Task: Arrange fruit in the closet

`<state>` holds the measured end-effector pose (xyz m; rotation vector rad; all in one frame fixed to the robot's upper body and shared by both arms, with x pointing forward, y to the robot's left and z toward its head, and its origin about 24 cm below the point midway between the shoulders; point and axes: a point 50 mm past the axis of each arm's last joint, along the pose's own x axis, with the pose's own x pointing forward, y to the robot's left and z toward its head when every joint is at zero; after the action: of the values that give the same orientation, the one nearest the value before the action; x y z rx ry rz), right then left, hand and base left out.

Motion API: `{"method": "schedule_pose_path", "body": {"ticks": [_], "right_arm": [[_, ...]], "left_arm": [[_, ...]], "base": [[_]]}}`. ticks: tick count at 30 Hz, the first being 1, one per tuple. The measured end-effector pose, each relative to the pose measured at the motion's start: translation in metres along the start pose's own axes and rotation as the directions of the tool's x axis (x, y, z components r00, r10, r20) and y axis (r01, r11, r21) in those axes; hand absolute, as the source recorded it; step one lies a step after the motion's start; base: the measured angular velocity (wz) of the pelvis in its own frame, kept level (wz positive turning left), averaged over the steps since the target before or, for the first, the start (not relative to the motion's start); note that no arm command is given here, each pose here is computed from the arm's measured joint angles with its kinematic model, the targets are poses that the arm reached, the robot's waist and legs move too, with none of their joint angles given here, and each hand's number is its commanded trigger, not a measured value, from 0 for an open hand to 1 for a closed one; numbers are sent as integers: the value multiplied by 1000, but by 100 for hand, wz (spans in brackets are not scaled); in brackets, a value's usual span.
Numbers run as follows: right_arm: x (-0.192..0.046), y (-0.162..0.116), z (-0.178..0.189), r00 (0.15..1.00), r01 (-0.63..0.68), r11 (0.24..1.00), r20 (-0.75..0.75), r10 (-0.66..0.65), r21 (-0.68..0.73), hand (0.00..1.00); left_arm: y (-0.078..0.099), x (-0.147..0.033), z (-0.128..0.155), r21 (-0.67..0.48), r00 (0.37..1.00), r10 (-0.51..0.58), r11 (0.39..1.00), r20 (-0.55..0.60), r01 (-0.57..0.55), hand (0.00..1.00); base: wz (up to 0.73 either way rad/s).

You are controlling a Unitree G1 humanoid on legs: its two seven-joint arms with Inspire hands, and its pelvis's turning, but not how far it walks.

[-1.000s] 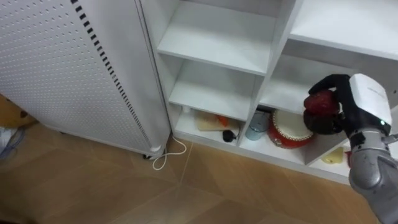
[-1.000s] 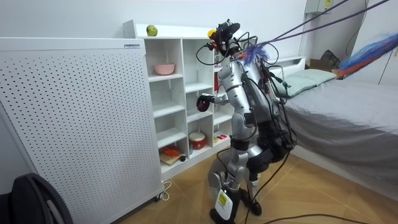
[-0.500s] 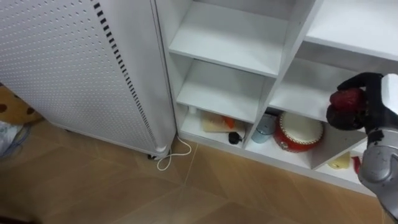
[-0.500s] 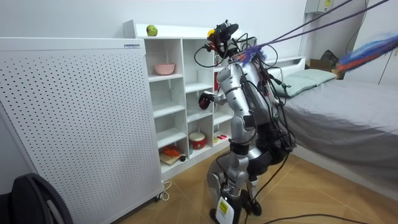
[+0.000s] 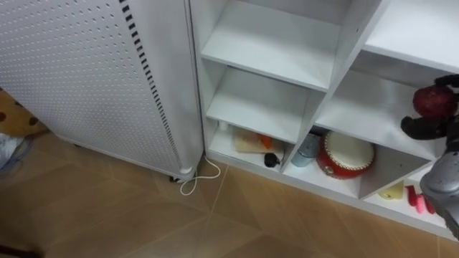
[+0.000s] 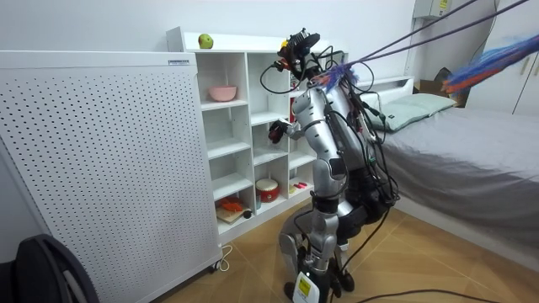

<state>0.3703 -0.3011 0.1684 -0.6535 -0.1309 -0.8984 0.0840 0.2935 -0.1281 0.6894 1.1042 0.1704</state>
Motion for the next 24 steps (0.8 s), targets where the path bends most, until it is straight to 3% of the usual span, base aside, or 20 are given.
{"method": "schedule_pose_path", "body": {"ticks": [24], "right_arm": [[1,-2,0,994,51,993,-97,-41,102,0]], "left_arm": [[1,-2,-6,-14,999,42,999,-21,-43,0]], "base": [[0]]}}
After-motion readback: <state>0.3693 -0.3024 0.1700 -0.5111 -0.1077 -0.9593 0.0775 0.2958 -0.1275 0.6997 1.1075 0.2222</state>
